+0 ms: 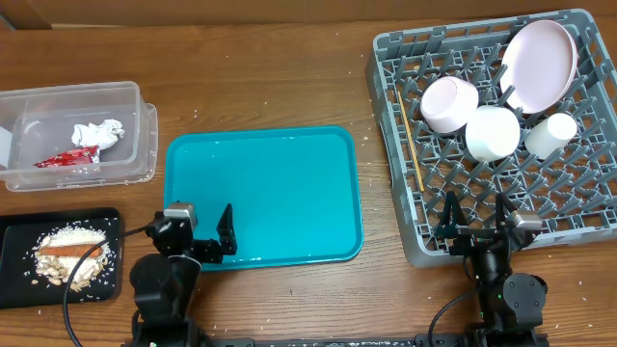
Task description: Sort waste into correct bins and load items into the dishwasher
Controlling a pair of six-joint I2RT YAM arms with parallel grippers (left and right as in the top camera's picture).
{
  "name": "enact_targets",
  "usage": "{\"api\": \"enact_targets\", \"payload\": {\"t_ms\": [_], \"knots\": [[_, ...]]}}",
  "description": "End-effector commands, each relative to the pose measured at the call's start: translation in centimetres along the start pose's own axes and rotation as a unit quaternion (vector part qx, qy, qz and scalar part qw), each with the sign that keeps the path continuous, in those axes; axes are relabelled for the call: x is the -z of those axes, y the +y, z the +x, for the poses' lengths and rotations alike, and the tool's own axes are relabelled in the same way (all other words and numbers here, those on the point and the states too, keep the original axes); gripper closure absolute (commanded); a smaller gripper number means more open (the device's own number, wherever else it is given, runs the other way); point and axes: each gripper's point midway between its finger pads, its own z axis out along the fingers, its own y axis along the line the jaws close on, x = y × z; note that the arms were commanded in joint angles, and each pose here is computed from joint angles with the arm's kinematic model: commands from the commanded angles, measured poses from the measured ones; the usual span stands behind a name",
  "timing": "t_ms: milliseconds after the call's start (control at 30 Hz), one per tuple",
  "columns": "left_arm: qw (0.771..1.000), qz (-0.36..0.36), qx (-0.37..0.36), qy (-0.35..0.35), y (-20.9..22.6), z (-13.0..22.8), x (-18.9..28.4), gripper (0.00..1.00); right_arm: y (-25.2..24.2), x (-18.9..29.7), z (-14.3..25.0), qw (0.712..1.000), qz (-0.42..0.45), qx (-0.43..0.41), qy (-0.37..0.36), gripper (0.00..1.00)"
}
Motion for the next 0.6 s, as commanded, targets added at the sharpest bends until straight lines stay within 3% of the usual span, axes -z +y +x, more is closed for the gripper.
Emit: {"api": "enact_targets", "payload": {"t_ms": [0, 333, 567], "knots": [[1.000, 0.014, -0.016, -0.014, -0.5, 0.6, 0.0, 0.00, -0.2, 0.0, 0.1, 1.000, 0.005, 0.002, -0.003, 0.00], [0.999, 0.020, -0.021, -0.029, -0.8, 0.7, 0.3, 0.00, -0.2, 0.0, 0.1, 1.000, 0.005, 0.002, -0.003, 0.00], [0.993, 0.061, -0.066, -0.075, -3.1, -1.2, 1.0, 0.00, -0.2, 0.0, 0.1, 1.000, 0.005, 0.002, -0.003, 0.00]]}}
